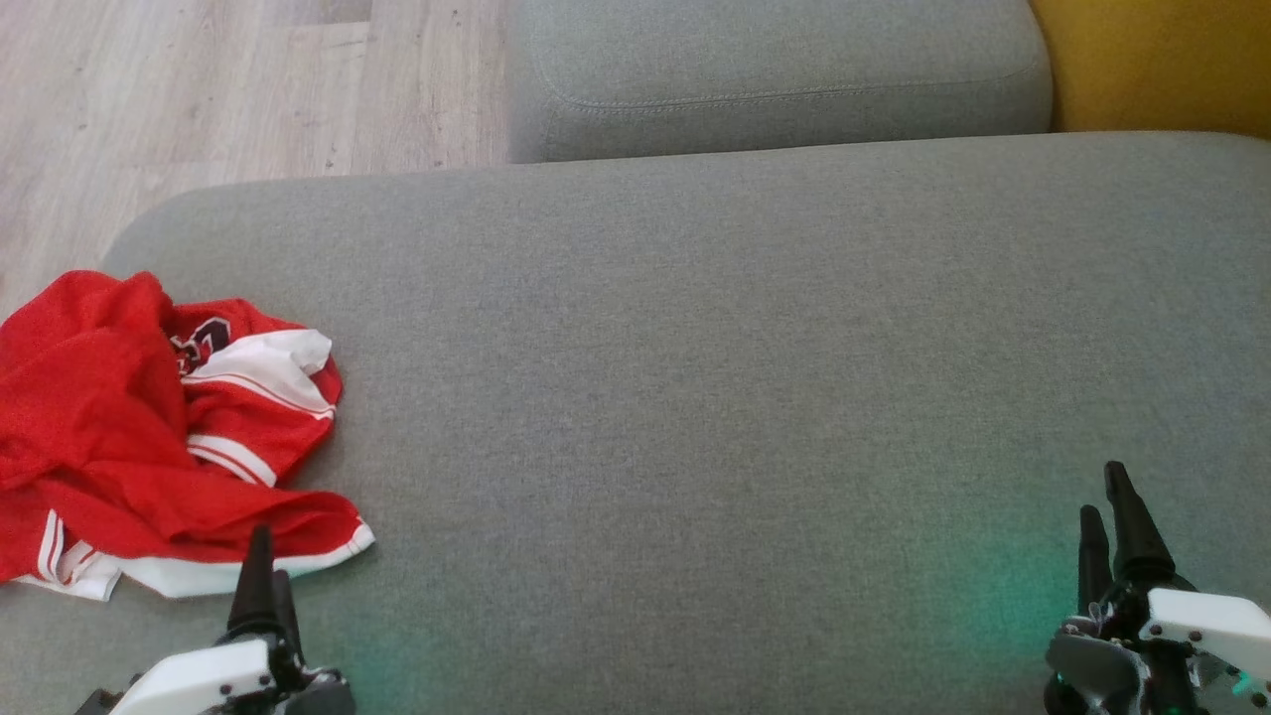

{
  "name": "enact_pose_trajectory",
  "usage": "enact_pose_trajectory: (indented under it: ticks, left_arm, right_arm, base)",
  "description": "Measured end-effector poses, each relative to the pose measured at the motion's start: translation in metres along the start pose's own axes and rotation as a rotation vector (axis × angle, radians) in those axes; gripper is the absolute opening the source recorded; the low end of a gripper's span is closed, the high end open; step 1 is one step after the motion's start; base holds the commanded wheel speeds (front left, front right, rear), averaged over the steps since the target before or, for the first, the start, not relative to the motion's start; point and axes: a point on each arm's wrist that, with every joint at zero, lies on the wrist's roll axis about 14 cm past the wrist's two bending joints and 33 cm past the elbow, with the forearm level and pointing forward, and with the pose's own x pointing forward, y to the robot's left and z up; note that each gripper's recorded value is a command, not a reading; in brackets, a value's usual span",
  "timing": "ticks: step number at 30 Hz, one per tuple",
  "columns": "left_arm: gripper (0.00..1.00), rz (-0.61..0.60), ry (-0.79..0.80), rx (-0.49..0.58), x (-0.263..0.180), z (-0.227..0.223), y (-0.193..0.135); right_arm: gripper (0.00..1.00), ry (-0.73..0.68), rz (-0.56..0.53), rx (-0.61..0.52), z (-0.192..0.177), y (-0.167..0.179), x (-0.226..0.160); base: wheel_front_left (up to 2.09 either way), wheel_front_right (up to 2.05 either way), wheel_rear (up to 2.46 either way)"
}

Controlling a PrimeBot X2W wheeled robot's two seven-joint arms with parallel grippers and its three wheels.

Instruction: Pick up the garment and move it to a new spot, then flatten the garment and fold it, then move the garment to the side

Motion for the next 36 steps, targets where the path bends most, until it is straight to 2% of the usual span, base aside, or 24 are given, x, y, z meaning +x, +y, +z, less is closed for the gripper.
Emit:
enact_pose_trajectory:
  ticks: [8, 23, 36]
  left_arm:
    - [1.0, -0.026, 0.001, 0.076, 0.003, -0.004, -0.01]
    - [1.0, -0.116, 0.019, 0.334, 0.009, -0.018, -0.04]
    - [1.0, -0.143, 0.04, 0.564, 0.009, -0.031, -0.044]
  right_arm:
    - [1.0, -0.006, 0.016, -0.06, -0.001, 0.006, 0.001]
    - [1.0, 0.002, 0.072, -0.298, -0.005, 0.025, 0.001]
    - [1.0, 0.015, 0.132, -0.493, -0.011, 0.043, -0.001]
  base:
    - [0.0, 0.0, 0.0]
    - [0.0, 0.0, 0.0]
    - [0.0, 0.0, 0.0]
